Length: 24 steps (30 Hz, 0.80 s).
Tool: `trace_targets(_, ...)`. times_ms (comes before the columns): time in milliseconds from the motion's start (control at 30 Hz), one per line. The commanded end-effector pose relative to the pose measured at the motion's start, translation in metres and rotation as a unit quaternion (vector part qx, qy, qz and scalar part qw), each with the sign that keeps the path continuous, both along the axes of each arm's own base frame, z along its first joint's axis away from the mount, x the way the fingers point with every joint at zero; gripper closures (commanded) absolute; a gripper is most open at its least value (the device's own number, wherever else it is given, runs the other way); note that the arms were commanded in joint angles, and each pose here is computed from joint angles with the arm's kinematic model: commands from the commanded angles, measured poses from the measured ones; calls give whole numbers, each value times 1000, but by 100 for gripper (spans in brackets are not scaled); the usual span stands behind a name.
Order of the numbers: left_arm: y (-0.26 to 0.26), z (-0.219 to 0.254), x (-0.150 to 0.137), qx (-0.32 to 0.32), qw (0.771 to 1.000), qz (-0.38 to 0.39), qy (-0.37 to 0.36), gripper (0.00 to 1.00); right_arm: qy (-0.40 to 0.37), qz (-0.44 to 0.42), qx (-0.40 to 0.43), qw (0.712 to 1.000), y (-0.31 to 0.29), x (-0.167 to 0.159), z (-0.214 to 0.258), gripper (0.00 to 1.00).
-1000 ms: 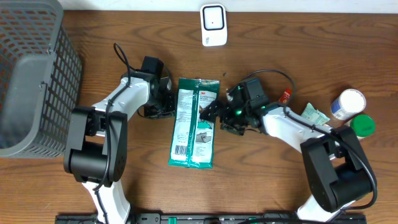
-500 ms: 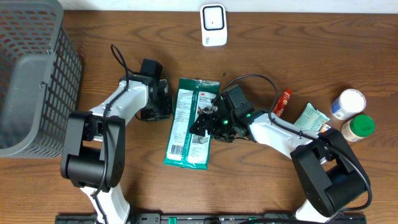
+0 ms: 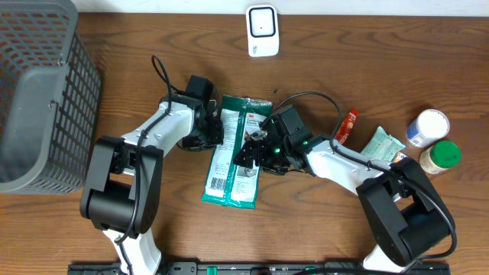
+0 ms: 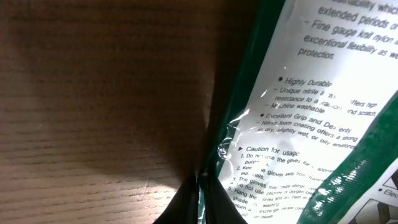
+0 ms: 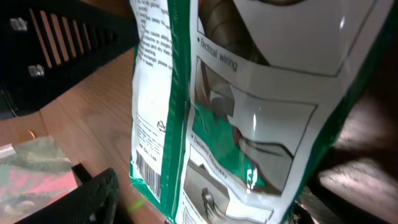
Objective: Scan the item barcode
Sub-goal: 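Grasp the gloves pack with the right gripper and release the left gripper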
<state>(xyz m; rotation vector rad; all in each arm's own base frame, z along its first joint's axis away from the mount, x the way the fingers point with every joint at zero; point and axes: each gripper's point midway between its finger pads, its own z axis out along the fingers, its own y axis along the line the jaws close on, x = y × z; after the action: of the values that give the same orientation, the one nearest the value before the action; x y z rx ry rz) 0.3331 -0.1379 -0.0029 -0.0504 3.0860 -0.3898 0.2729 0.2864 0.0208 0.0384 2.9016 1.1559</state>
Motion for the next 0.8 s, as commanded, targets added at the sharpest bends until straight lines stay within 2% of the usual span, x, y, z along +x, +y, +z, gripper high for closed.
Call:
trace_targets(0, 2, -20, -16, 14, 999, 9, 39, 92, 10, -5, -41, 999, -12, -9, -30, 22)
trace_targets(367, 2, -20, -16, 14, 999, 9, 40, 92, -58, 31, 29, 997, 11, 6, -9, 29)
trace_targets(500, 2, -20, -16, 14, 999, 9, 40, 93, -74, 33, 45, 996, 16, 11, -2, 44)
trace_targets(600, 2, -20, -16, 14, 999, 9, 40, 92, -81, 38, 60, 994, 21, 12, 3, 50)
trace_targets(767, 2, -20, -16, 14, 999, 9, 40, 92, -100, 40, 75, 991, 26, 18, 10, 55)
